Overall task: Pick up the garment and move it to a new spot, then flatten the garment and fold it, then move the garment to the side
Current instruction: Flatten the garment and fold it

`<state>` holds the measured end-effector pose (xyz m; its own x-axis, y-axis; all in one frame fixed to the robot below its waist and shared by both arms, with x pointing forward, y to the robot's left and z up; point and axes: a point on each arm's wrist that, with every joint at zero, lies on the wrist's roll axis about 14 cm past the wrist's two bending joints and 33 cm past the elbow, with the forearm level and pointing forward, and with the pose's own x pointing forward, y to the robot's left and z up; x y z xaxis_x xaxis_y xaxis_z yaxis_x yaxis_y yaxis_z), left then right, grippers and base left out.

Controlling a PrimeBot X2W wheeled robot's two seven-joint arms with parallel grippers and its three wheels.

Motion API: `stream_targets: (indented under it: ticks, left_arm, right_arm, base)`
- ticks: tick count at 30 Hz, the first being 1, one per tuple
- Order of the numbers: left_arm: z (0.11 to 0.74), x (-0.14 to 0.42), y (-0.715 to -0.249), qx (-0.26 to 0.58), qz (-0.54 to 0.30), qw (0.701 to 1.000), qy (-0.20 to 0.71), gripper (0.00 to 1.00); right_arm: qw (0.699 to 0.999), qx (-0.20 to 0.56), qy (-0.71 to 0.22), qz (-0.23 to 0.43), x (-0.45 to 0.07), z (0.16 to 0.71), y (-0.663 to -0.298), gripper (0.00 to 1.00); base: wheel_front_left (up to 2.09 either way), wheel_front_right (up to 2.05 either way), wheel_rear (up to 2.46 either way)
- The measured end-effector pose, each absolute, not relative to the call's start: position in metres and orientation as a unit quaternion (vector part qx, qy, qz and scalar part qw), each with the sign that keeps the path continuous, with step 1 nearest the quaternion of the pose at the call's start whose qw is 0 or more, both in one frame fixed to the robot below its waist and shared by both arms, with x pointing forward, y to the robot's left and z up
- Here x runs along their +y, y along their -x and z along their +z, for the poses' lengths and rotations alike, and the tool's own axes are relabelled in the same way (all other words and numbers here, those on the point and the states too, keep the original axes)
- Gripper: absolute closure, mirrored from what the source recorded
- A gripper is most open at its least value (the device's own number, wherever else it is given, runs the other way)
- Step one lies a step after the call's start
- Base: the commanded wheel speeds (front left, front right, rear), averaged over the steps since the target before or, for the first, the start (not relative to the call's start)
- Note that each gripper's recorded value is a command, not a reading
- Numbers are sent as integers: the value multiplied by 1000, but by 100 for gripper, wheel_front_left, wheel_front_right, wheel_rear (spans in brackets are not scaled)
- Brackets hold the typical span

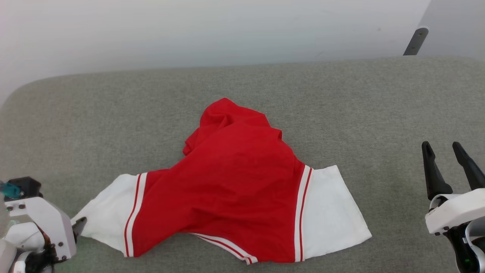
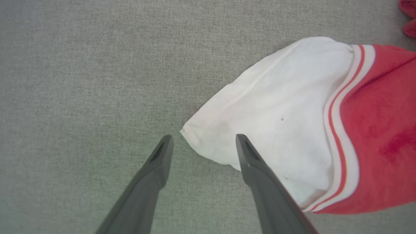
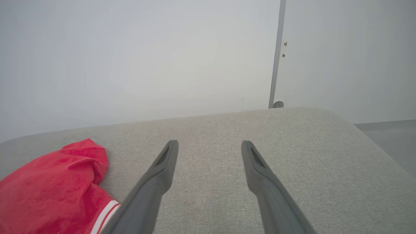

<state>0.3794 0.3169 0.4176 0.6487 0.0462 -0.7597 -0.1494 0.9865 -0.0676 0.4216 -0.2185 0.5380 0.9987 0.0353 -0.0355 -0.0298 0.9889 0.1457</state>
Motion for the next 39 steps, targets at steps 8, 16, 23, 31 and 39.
stream_targets:
  ticks: [8, 16, 23, 31, 39]
  left_arm:
    - [409, 319, -383, 442, 42, 895, 29, 0]
    - [386, 322, -388, 489, 47, 871, 14, 0]
    - [372, 314, -390, 528, 39, 847, 36, 100]
    - [369, 311, -395, 525, 35, 850, 44, 100]
    - [369, 308, -398, 519, 29, 853, 44, 100]
  right_arm:
    - [998, -1, -68, 15, -221, 550, -417, 0]
    - [997, 25, -70, 12, -223, 541, -416, 0]
    - [984, 150, -85, 42, -207, 494, -402, 0]
    - [948, 282, -102, 104, -174, 457, -382, 0]
    - [911, 380, -89, 133, -157, 419, -370, 0]
  base:
    - [0, 0, 0]
    - [0, 0, 0]
    - [0, 0, 0]
    - [0, 0, 0]
    - [0, 0, 0]
